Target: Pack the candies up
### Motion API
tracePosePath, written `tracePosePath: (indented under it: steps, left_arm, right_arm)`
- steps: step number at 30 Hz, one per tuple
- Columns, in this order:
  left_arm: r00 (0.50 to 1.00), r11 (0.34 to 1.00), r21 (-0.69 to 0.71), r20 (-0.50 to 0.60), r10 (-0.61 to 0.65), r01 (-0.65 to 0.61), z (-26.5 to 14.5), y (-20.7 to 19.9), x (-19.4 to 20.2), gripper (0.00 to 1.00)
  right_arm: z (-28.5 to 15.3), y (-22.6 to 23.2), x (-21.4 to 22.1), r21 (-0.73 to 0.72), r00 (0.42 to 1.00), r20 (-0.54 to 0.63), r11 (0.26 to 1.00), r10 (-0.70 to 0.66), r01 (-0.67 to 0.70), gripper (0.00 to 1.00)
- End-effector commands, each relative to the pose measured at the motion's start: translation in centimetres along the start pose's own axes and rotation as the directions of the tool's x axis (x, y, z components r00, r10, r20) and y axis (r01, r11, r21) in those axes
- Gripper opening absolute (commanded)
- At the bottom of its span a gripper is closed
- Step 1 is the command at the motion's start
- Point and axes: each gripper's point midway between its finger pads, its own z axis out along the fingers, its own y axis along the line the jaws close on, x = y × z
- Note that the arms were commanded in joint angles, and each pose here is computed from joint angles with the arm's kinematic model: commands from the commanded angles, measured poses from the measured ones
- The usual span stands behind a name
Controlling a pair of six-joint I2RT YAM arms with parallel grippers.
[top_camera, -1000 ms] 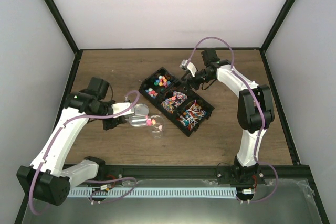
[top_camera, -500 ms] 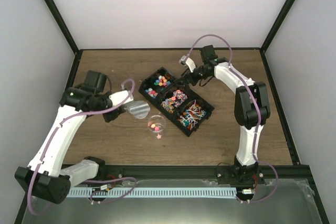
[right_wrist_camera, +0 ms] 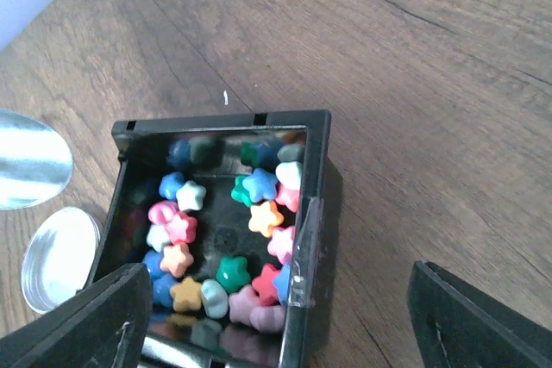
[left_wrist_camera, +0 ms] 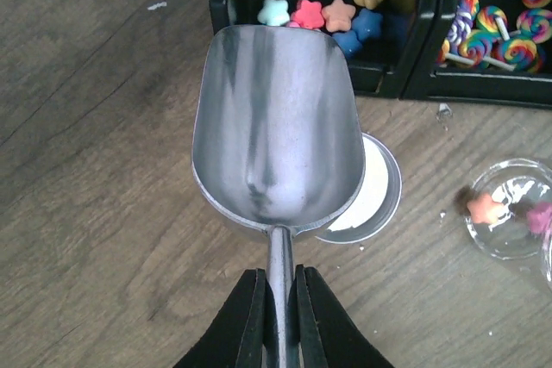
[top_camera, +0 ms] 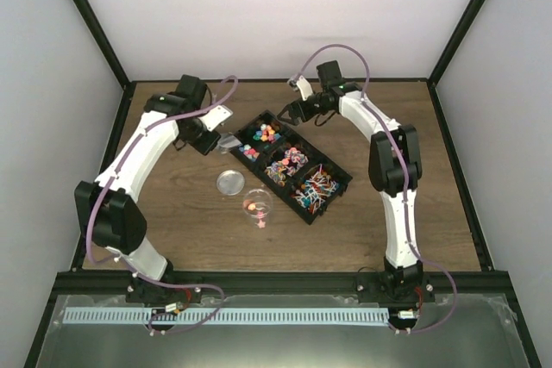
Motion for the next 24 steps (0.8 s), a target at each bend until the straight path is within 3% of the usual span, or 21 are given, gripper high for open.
tracePosePath:
  steps: [1, 12, 24]
  left_arm:
    - [0.999, 0.999, -0.022, 0.014, -0.03, 0.031, 0.1, -0.3, -1.4, 0.04]
    - [0.998, 0.999, 0.017, 0.05, -0.043, 0.042, 4.3, -2.1, -3.4, 0.04]
    - [0.994, 0.995, -0.036, -0.05, -0.094, 0.092, 8.7, -1.2, -4.1, 0.04]
  right_arm:
    - [1.1, 0.1, -1.0, -0.047, 0.996, 0.017, 0.995, 0.088, -0.087, 0.79]
    - [3.4, -0.6, 0.8, -0.074, 0.989, -0.012, 0.986, 0.149, -0.149, 0.56]
    - [4.8, 0.8, 1.6, -0.153, 0.985, -0.038, 0.973, 0.171, -0.175, 0.38]
